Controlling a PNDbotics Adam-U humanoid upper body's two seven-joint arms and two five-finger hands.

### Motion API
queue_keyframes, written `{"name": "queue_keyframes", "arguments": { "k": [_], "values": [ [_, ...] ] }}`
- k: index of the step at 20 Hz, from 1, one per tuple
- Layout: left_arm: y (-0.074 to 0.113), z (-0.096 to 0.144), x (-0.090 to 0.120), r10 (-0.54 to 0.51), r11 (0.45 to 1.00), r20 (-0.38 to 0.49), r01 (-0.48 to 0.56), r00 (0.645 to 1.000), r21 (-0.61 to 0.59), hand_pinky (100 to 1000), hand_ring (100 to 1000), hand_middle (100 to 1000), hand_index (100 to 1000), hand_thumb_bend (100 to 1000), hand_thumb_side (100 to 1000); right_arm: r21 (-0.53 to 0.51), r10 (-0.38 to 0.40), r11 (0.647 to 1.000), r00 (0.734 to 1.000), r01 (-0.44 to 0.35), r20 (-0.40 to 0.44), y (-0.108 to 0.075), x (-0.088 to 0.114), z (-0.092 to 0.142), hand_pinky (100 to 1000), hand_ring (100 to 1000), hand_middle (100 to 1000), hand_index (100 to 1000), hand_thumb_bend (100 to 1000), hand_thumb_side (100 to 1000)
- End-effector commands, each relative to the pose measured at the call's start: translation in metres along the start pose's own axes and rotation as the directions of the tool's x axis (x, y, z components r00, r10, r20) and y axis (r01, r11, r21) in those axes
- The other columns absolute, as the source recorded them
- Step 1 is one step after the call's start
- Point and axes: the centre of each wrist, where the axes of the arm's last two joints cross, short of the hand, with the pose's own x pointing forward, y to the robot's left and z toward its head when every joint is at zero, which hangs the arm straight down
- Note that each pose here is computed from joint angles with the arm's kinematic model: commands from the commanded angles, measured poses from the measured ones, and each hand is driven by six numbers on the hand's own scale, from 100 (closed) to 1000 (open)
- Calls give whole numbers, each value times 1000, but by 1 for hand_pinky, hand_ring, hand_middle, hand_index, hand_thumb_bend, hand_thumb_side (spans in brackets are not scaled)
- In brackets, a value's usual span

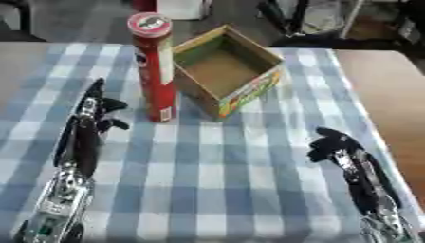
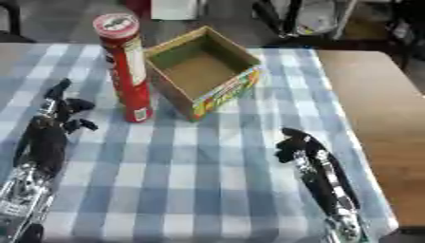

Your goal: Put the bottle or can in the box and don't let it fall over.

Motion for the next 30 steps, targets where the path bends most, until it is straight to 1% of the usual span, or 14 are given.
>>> {"name": "queue_keyframes", "arguments": {
  "k": [1,12,15,16,17,19,20,21,22,23,24,25,28,30],
  "values": [
    [2,-2,8,-11,1000,32,11,999,-7,505,740,561,1000,140,1000,-7,18,1000,999,-18,29,-5,6,-4,586,599,592,815,100,887],
    [6,-4,11,-32,999,47,32,998,-7,506,747,567,1000,139,1000,-3,23,1000,999,-23,27,-6,6,-4,587,598,594,820,100,877],
    [27,-12,32,-127,992,123,129,984,-8,520,779,600,1000,113,1000,-5,27,1000,999,-27,18,-7,4,-2,585,598,587,827,100,888],
    [38,-17,46,-183,982,168,187,969,-8,526,782,604,1000,106,999,-6,30,1000,999,-30,14,-8,3,-2,586,598,588,828,100,889],
    [48,-21,61,-236,970,219,243,947,-2,540,787,613,1000,100,965,-7,32,999,999,-32,11,-8,3,-1,589,598,587,828,100,890],
    [67,-29,96,-347,933,320,359,881,23,570,796,634,995,100,920,-7,37,999,999,-37,8,-9,2,0,592,598,586,828,100,891],
    [77,-33,117,-424,896,376,442,824,41,586,801,648,993,100,912,-6,40,999,999,-40,6,-10,2,0,592,598,586,828,100,892],
    [85,-36,135,-496,850,417,525,762,51,632,818,694,996,100,878,-4,42,999,999,-42,5,-10,1,0,592,598,586,829,100,894],
    [91,-40,151,-568,787,446,616,691,48,667,826,718,991,111,868,-2,44,999,999,-44,4,-10,1,1,591,598,586,829,100,896],
    [96,-44,163,-631,717,462,696,623,39,714,839,749,992,181,881,2,45,999,999,-45,3,-10,1,1,592,599,586,829,100,897],
    [101,-49,173,-689,633,469,774,552,19,724,841,755,993,201,887,7,47,999,999,-47,3,-10,0,1,592,599,586,830,100,897],
    [104,-55,180,-731,558,472,830,493,-4,751,844,765,992,244,897,11,47,999,999,-47,3,-10,0,1,593,599,586,830,100,897],
    [110,-75,196,-803,337,491,937,336,-90,836,861,809,993,360,926,24,48,999,999,-48,0,-9,-1,2,593,599,586,830,100,901],
    [110,-92,201,-820,222,507,964,265,-146,869,868,833,998,422,950,31,50,998,999,-49,-2,-9,-1,3,593,599,586,831,100,901]
  ]
}}
